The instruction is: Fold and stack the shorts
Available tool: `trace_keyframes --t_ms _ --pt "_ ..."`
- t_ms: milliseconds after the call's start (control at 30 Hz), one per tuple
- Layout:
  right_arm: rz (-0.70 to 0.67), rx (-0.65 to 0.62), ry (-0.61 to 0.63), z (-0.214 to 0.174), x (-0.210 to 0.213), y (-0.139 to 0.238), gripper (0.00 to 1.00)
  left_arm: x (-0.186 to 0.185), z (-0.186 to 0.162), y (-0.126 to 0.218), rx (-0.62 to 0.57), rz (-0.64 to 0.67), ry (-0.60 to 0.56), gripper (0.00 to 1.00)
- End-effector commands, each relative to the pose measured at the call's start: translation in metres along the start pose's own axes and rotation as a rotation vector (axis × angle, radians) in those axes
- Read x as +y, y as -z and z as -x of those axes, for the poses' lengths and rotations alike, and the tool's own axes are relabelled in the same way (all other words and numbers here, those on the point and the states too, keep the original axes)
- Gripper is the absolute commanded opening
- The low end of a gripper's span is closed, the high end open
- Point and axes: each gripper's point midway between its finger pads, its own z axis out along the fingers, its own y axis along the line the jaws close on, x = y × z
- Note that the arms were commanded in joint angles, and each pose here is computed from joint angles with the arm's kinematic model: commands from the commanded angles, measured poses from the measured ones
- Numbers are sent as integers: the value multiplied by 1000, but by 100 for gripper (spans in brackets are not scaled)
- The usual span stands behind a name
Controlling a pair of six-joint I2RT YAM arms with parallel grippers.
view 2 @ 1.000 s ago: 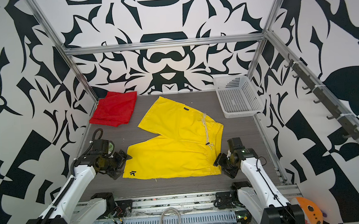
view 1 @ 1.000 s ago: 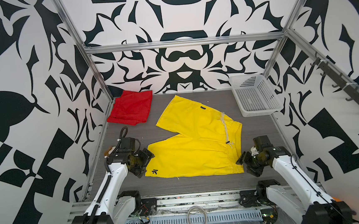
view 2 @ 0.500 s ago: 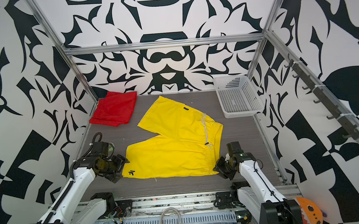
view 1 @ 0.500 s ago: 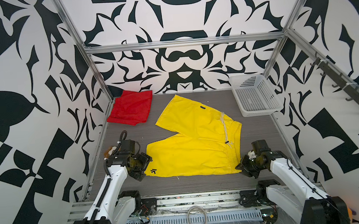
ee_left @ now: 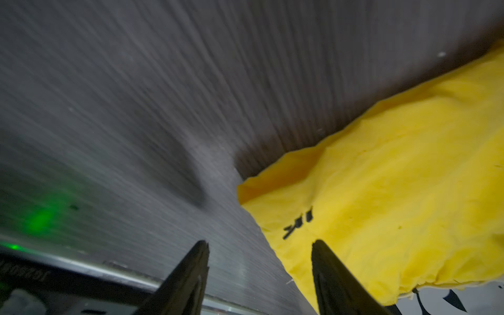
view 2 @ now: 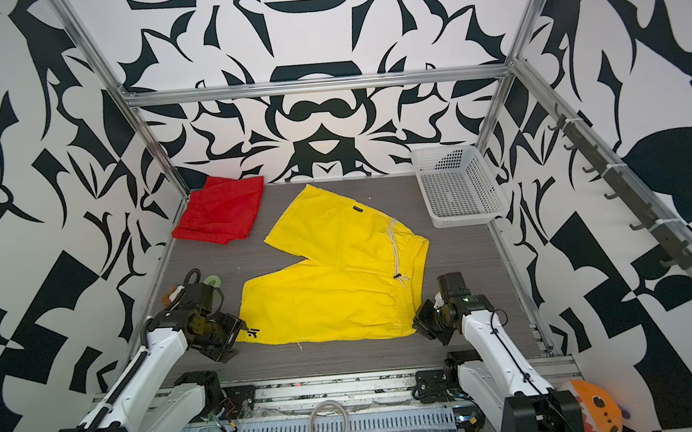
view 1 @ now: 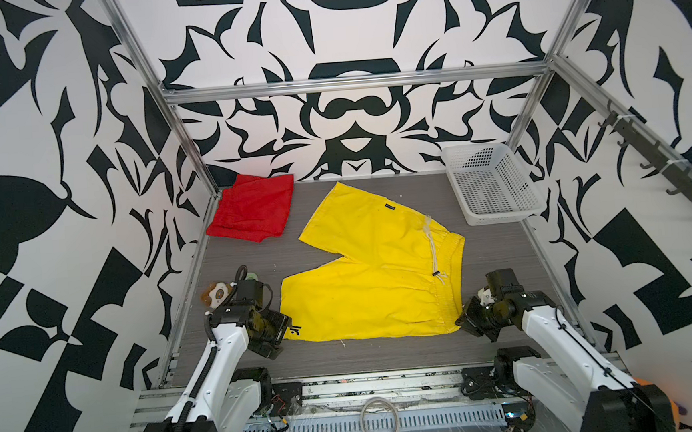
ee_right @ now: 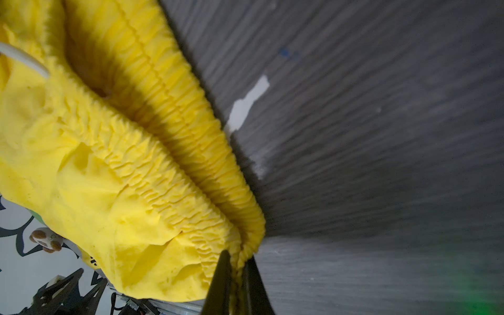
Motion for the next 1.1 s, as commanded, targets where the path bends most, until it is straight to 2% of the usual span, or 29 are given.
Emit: trace_keyframes --t_ms 0,300,533,633,833,1067 --pt "28 -24 28 6 12 8 9 3 2 -9 7 17 34 61" --pt "40 -30 34 6 14 10 5 -11 18 -24 -21 25 10 49" --pt "37 -45 62 6 20 23 0 -16 25 -20 -39 54 -33 12" --pt "63 -81 97 9 36 43 0 -26 28 3 -83 27 -65 0" --pt "138 -171 213 22 86 100 0 -59 43 78 -275 -61 -177 0" --pt "146 -207 314 24 120 150 0 -84 53 139 -389 -50 -314 0"
